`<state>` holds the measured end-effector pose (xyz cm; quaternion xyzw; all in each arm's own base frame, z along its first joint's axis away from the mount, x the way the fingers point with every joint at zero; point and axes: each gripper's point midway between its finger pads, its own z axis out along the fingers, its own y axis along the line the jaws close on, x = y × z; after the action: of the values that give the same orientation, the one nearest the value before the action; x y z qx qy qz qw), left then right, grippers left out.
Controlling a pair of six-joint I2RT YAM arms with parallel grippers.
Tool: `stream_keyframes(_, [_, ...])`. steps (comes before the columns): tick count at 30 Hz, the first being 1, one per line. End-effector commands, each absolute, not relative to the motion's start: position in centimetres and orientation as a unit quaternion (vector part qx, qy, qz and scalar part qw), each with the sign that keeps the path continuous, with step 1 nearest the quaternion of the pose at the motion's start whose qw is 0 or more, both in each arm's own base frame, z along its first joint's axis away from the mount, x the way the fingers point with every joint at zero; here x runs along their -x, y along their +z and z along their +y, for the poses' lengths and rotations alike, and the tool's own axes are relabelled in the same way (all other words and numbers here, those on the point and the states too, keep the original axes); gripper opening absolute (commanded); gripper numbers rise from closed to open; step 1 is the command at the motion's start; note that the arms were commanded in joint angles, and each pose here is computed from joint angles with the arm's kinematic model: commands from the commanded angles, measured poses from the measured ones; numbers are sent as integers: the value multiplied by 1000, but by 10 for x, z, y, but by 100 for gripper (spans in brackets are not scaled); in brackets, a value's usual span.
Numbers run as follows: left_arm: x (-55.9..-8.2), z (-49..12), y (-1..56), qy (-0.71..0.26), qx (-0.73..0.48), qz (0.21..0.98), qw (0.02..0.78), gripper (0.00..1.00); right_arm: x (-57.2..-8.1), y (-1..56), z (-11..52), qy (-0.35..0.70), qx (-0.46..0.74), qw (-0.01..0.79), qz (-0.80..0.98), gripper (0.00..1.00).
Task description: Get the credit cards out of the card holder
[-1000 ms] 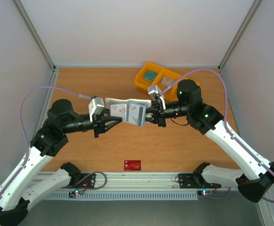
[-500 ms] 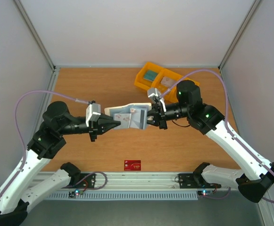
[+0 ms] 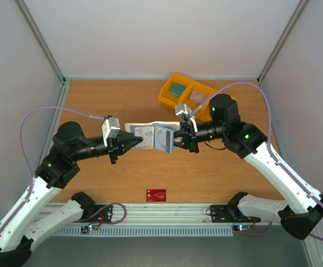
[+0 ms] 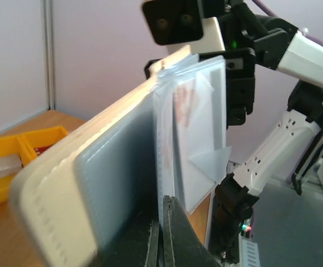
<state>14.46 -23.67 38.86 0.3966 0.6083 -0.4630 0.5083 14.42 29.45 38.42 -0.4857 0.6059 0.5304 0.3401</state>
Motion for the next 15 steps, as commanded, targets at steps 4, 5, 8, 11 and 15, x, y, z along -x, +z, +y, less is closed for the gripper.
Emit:
stream_keyframes(4, [-169,-224,383,-468,-316,644,515,0,-111,413,283,558,526,335,547,2])
stream_keyframes(5, [-170,-224,381,-466,-314,647,515,1,-110,414,283,560,526,334,546,2])
stream_keyframes(8, [-181,-218,375,-443,-290,669,521,24,-108,413,282,561,526,333,545,2])
stream_keyframes(11, [-198,-206,364,-405,-253,700,531,43,-106,415,281,562,529,336,540,2])
stream_keyframes(15, [-214,-193,349,-369,-213,732,532,67,-102,418,280,567,533,333,532,2])
